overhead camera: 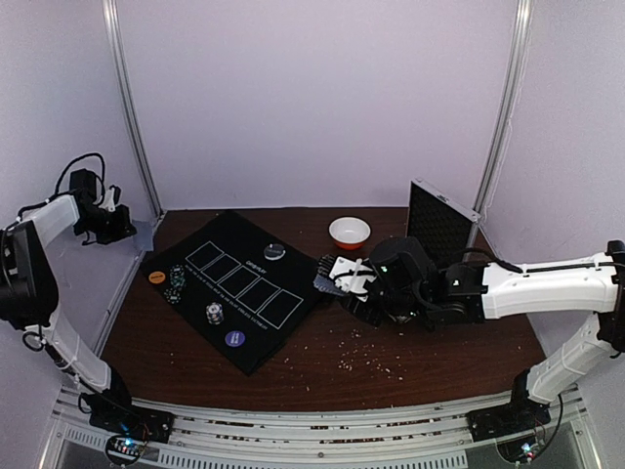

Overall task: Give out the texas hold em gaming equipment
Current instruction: Distribute the poker card in the big blind area.

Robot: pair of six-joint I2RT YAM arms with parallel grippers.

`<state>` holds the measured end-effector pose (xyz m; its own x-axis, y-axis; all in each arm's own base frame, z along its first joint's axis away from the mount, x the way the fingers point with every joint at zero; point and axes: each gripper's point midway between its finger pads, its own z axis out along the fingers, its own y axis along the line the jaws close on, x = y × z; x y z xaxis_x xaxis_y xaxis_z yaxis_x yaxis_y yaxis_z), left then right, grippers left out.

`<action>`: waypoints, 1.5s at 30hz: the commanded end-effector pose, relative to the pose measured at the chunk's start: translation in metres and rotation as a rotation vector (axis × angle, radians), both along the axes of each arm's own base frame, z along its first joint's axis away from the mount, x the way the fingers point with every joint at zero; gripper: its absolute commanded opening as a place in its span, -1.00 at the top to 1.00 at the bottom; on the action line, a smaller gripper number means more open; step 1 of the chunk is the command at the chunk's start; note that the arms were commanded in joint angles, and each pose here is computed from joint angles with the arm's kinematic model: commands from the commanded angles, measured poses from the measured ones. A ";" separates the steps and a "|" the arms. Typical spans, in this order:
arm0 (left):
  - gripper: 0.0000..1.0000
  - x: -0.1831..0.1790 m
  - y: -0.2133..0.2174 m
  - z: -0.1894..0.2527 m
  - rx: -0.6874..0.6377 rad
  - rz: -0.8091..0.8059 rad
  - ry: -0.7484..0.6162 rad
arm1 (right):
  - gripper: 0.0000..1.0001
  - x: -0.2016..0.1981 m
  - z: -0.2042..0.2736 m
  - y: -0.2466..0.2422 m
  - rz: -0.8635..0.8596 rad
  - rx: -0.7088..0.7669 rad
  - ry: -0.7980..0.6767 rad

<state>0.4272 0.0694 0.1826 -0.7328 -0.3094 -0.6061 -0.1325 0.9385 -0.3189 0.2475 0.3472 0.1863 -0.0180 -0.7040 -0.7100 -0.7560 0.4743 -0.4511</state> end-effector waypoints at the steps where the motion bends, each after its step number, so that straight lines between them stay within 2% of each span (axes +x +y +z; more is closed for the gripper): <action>1: 1.00 0.038 0.030 -0.006 0.112 0.016 -0.001 | 0.07 0.003 0.009 0.001 0.020 0.034 -0.008; 6: 1.00 0.071 0.041 -0.040 0.151 -0.084 0.110 | 0.07 0.006 0.005 0.004 0.022 0.036 0.007; 9: 1.00 0.080 0.054 -0.060 0.231 -0.100 0.168 | 0.07 0.007 0.004 0.007 0.022 0.036 0.021; 12: 1.00 0.078 0.064 -0.074 0.307 -0.123 0.212 | 0.07 0.007 0.003 0.008 0.021 0.031 0.029; 21: 1.00 0.076 0.065 -0.078 0.418 -0.233 0.225 | 0.07 0.008 -0.001 0.010 0.019 0.005 0.051; 26: 1.00 0.069 0.045 -0.074 0.441 -0.338 0.207 | 0.07 0.009 -0.003 0.011 0.020 -0.005 0.058; 34: 1.00 0.062 0.011 -0.104 0.488 -0.507 0.250 | 0.06 0.008 -0.003 0.011 0.028 -0.025 0.066; 45: 1.00 0.069 0.018 -0.122 0.668 -0.526 0.341 | 0.07 0.006 -0.002 0.010 0.023 -0.017 0.074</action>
<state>0.4899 0.0757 0.0643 -0.8602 0.4013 -0.3145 0.3569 0.9145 0.1906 0.2510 0.3534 0.1700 -0.0546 -0.7411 -0.6692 -0.8039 0.4301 -0.4108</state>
